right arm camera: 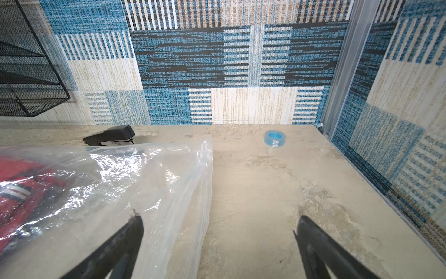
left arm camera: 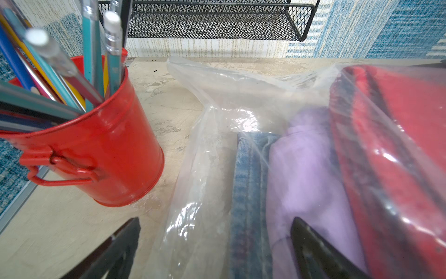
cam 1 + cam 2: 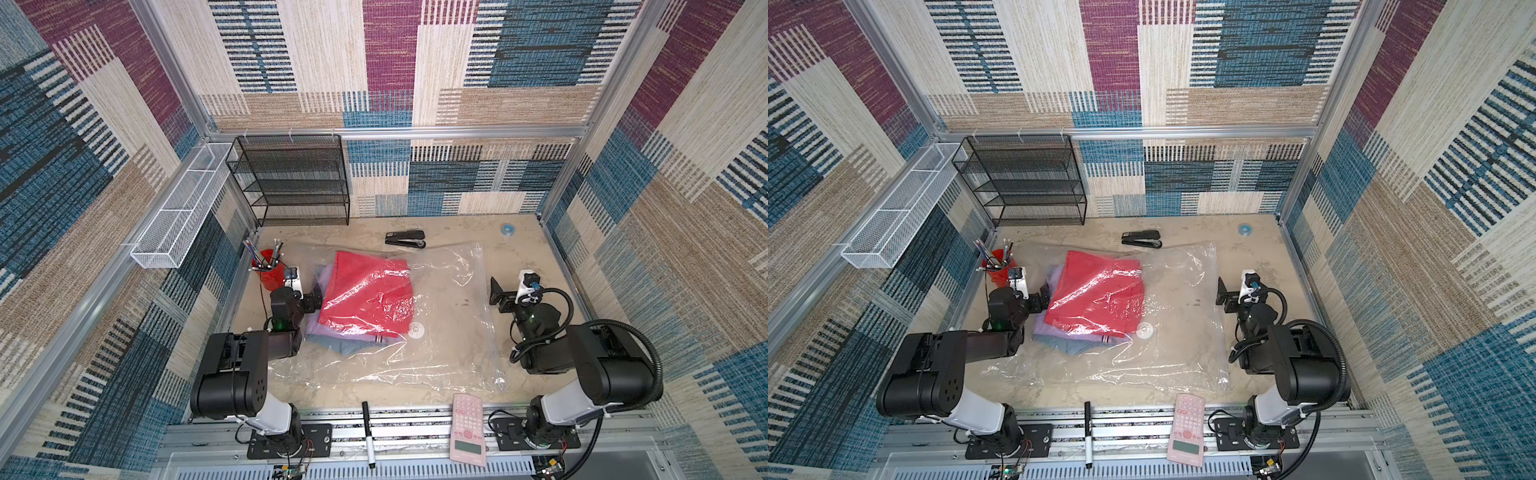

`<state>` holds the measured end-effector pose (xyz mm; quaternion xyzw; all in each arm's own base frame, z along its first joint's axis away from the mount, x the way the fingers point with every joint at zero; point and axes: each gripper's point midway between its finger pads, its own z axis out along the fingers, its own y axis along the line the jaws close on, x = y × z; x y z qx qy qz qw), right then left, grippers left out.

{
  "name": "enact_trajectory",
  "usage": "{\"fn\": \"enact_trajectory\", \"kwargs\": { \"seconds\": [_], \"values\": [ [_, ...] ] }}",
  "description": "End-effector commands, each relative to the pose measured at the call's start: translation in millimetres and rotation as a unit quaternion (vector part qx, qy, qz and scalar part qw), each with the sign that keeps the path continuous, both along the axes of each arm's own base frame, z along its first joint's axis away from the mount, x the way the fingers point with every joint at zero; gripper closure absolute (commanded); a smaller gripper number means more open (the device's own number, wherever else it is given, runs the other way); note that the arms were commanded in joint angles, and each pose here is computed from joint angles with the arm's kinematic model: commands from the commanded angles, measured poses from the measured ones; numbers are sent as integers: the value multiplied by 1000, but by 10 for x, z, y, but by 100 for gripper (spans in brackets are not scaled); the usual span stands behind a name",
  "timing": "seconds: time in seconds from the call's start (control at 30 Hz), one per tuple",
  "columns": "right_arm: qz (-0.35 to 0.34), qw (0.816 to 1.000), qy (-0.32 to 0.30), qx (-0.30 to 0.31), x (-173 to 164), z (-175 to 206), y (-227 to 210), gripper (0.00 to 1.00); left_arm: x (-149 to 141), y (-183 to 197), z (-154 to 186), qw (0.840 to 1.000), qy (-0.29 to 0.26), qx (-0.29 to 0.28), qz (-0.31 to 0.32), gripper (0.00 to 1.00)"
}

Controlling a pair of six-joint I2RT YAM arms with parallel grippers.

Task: Take the trousers out of the vacuum bag
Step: Open the vacuum bag at the center of the board.

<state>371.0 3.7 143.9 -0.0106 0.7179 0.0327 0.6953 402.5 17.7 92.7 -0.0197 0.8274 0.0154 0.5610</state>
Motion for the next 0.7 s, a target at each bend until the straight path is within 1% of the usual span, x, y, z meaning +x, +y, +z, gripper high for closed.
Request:
{"fn": "enact_trajectory", "kwargs": {
  "seconds": [0.0, 0.57, 0.67],
  "values": [
    [3, 1000, -11, -4, 11, 55, 11, 1, 7, -17, 21, 1000, -4, -5, -3, 1],
    [3, 1000, -10, -4, 11, 54, 16, 1, 8, -18, 21, 1000, -4, -5, -4, 1],
    [-11, 1000, -11, 1, 9, 57, -30, 1, 14, -17, 20, 1000, -3, -5, -4, 1]
  ]
}}
